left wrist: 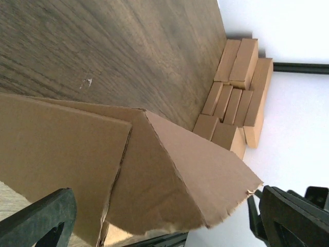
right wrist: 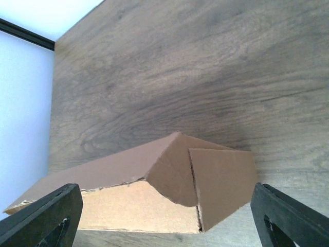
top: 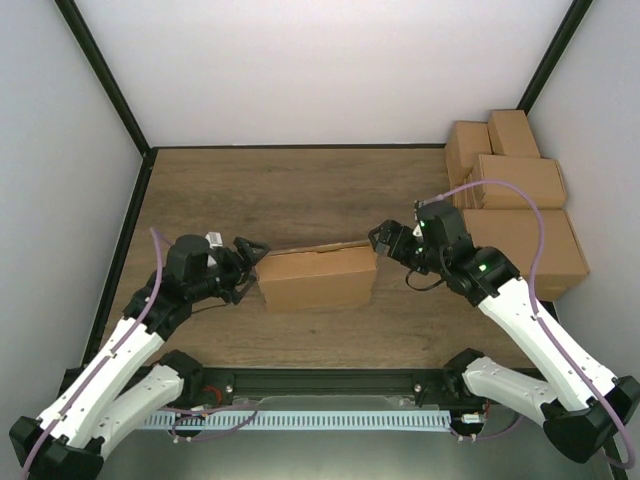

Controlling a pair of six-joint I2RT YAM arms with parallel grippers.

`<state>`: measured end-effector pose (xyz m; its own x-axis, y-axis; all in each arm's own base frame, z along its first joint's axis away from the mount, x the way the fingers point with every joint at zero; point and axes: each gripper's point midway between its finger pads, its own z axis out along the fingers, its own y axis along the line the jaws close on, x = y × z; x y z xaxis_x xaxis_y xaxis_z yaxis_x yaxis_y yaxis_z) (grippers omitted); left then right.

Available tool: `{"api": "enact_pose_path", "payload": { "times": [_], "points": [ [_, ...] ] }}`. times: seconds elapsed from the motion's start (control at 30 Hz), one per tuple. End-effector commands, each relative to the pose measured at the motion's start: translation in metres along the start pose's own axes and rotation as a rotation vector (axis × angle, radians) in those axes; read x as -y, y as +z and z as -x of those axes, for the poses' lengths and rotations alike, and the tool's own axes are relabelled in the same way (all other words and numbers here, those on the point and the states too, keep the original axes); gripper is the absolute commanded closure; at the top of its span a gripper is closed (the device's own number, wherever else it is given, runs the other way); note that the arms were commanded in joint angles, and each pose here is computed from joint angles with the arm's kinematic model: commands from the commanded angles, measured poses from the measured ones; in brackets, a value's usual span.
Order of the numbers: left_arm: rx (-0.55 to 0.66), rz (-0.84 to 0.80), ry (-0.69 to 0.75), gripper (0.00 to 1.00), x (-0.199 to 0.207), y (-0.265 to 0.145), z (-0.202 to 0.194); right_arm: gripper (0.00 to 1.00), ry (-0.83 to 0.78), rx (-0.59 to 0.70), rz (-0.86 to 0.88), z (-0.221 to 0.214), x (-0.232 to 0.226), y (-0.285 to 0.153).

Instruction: Fold the paper box

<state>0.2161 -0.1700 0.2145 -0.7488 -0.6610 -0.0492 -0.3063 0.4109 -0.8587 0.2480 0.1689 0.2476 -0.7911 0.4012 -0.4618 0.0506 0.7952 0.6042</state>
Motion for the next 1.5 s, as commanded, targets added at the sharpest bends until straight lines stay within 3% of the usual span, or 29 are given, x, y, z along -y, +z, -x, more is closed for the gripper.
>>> {"api": "enact_pose_path", "payload": {
  "times": [0.0,0.47,0.77,1.47],
  "points": [
    [-0.054,-0.039,0.033,0.0,0.014,0.006,-0.004,0.08,-0.047,0.085,0.046,0.017,-0.01,-0.006],
    [-0.037,-0.032,0.036,0.0,0.009,0.01,-0.001,0.11,-0.196,0.143,0.074,0.024,-0.015,-0.001],
    [-0.045,-0.037,0.037,0.0,0.003,0.015,-0.002,0.23,-0.28,0.12,0.04,0.018,-0.005,0.013],
    [-0.047,0.003,0.013,0.27,-0.018,0.021,-0.004,0.42,-0.289,0.03,0.028,-0.003,0.008,0.029]
  ]
}}
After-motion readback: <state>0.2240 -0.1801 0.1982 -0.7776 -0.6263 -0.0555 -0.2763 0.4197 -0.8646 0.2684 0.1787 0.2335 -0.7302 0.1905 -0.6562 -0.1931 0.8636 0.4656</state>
